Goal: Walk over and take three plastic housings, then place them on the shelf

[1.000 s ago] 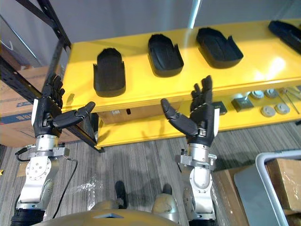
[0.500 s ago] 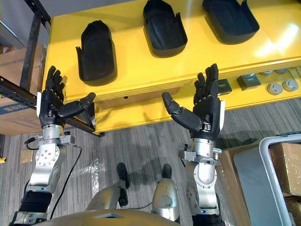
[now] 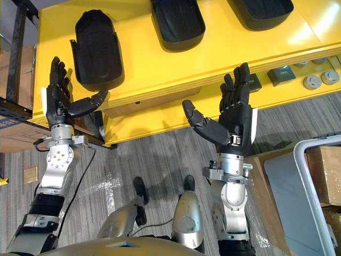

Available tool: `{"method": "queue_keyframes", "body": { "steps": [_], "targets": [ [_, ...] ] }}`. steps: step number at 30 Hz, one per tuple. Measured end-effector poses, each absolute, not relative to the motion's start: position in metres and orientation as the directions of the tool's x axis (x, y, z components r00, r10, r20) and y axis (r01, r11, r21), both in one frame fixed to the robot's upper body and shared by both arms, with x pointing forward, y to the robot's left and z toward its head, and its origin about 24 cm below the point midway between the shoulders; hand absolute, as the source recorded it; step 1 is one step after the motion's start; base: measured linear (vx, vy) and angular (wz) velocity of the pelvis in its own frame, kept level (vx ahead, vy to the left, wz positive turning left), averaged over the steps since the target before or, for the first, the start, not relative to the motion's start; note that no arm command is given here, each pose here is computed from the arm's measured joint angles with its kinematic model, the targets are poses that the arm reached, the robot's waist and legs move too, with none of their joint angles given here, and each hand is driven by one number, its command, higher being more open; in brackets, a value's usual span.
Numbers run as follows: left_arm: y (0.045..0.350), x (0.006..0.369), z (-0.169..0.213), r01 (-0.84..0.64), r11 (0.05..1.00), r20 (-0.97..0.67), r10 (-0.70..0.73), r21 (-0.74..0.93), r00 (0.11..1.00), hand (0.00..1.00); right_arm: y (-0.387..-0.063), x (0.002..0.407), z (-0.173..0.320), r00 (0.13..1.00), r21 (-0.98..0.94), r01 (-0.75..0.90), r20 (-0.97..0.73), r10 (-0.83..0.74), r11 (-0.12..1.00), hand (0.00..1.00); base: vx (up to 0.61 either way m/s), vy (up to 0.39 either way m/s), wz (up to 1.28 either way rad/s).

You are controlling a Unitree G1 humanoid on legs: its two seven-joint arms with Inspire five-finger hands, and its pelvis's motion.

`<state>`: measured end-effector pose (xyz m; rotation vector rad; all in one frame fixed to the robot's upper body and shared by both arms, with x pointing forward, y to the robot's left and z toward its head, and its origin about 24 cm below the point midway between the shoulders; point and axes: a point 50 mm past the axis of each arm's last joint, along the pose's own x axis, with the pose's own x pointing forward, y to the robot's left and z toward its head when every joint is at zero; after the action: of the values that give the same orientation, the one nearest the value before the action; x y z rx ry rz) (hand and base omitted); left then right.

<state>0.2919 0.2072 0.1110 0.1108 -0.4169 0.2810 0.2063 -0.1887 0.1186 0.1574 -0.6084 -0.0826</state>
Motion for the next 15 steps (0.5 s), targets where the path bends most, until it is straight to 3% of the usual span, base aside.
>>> {"method": "queue_keyframes", "body": {
  "steps": [15],
  "targets": [
    [0.223, 0.306, 0.107, -0.356, 0.928, 0.379, 0.294, 0.105, 0.878, 1.00, -0.192, 0.202, 0.113, 0.834, 0.201, -0.003, 0.541, -0.108, 0.980, 1.00, 0.01, -0.009, -0.05]
  ]
}}
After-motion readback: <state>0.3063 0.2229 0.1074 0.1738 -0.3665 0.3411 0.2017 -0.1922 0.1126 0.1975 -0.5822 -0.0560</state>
